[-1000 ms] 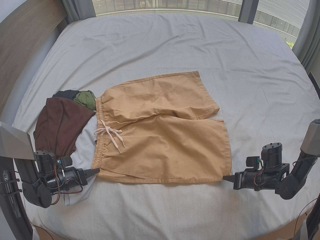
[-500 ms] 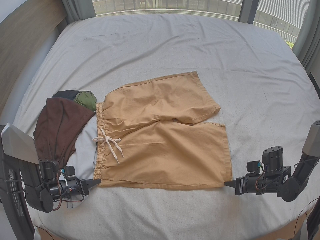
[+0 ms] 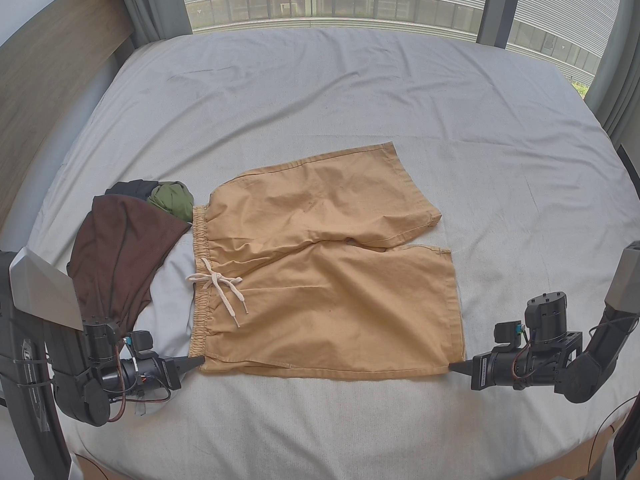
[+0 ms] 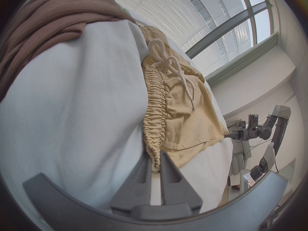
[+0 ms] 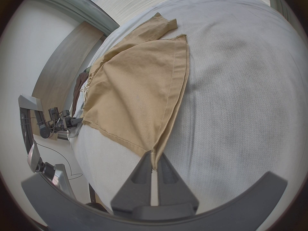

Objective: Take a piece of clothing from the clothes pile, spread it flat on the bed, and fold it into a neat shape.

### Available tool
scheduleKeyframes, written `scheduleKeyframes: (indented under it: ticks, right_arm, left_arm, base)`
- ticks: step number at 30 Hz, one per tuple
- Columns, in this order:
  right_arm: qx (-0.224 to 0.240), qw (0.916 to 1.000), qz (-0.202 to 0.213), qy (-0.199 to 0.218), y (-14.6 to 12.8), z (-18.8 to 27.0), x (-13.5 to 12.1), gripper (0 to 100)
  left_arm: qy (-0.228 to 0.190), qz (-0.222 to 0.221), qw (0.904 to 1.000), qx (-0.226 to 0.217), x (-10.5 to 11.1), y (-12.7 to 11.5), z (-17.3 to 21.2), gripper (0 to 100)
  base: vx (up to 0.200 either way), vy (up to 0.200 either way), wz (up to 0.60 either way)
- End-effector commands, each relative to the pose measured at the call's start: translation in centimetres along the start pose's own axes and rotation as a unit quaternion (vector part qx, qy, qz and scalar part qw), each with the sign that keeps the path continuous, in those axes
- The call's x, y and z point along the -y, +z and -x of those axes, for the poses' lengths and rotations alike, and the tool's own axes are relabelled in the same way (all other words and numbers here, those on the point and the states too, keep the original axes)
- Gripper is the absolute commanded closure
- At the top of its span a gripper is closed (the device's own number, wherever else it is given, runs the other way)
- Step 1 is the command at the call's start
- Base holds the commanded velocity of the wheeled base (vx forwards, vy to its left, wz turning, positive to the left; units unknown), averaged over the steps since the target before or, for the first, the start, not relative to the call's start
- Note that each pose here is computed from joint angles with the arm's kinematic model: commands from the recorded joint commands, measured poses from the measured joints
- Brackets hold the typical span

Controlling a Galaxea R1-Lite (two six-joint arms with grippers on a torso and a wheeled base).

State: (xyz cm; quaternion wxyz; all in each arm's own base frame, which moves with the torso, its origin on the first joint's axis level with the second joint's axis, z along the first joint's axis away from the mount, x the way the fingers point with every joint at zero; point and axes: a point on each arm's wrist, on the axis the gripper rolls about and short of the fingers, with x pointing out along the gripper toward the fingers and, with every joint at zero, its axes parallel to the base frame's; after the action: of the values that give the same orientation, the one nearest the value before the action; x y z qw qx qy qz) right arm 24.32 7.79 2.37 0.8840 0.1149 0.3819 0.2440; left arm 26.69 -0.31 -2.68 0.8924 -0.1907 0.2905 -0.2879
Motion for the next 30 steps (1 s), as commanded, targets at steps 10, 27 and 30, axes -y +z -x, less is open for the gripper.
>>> scheduleKeyframes:
  ticks: [10,27,30]
  right_arm:
    - [0.008,0.9999,0.013,0.006,0.0,1.1,-0.4,100]
    - [0.068,0.9957,0.04,0.05,2.5,3.9,-2.2,100]
    - [0.086,0.9935,0.043,0.061,3.4,4.0,-2.4,100]
  left_arm:
    - [-0.014,0.002,0.9986,0.051,1.9,2.9,1.5,100]
    - [-0.049,-0.002,0.9953,0.083,3.7,4.9,2.9,100]
    - [-0.052,-0.007,0.9933,0.103,3.5,6.1,2.5,100]
  base:
    - [0.0,0.0,0.0]
    - [0.0,0.0,0.0]
    - [0.0,0.0,0.0]
